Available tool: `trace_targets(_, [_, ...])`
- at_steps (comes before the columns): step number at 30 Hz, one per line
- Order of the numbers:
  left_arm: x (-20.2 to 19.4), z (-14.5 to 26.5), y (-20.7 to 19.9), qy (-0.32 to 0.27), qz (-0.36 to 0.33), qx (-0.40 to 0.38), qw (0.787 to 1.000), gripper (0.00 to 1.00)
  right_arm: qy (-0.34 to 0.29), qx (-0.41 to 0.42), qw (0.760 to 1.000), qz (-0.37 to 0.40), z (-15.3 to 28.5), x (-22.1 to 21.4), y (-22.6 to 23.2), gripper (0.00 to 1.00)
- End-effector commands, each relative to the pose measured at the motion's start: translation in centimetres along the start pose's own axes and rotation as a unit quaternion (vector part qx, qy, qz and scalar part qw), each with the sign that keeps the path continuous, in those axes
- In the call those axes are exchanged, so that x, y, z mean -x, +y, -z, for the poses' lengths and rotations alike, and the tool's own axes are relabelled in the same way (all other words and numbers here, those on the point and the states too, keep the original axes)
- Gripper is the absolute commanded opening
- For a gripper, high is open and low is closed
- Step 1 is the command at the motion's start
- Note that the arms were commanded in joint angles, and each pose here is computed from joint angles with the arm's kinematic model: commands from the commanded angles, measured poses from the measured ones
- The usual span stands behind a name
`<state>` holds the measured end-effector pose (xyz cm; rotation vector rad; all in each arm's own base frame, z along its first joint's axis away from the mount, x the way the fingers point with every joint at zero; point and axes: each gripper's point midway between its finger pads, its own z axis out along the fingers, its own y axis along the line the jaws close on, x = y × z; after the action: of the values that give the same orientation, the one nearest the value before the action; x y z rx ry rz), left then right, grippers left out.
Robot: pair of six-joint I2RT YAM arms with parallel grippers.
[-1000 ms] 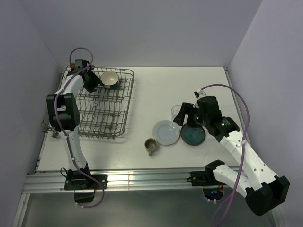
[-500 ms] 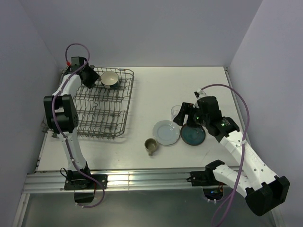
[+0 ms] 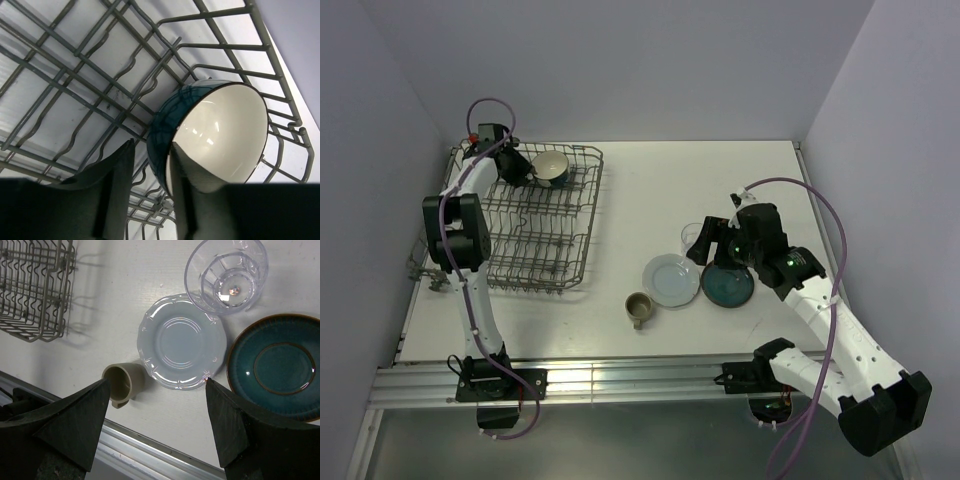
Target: Load the mixed dishes into the dish rack
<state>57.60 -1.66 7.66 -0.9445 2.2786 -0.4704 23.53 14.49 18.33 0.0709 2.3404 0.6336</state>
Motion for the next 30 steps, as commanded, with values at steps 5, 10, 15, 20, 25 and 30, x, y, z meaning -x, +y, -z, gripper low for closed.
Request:
trace_targets(5, [1.2,0.2,-3.6,-0.027,-0.03,-0.026,0.999,0.24,-0.024,0.004,1.0,0.0,0.0,1.3,0.3,0.84])
trace_targets(10, [2.1,1.3,-3.9,-0.054,-0.044,-0.005,0.998,0.0,-0.024,-0.001,1.0,0.001,0.0,1.3,0.1,0.84])
trace_targets(15, [2.0,3.0,-3.6,-0.088,-0.068,0.039,0.993,0.0,-0.024,0.004,1.0,0.001,0.0,1.3,0.3,0.84])
trace_targets(20, [4.7,7.8,-2.1,-0.188,-0.083,0.113,0.972,0.0,-0.022,0.008,1.0,0.0,-0.2,1.1,0.3,0.84])
trace_targets(25, [6.4,12.5,-1.5,-0.253,-0.106,0.164,0.947,0.0,-0.02,0.012,1.0,0.0,-0.4,1.0,0.4,0.84])
trace_targets(30, [5.7,14.4,-1.6,-0.233,-0.124,0.166,0.95,0.0,-0.009,0.035,0.999,0.005,-1.1,0.8,1.2,0.83])
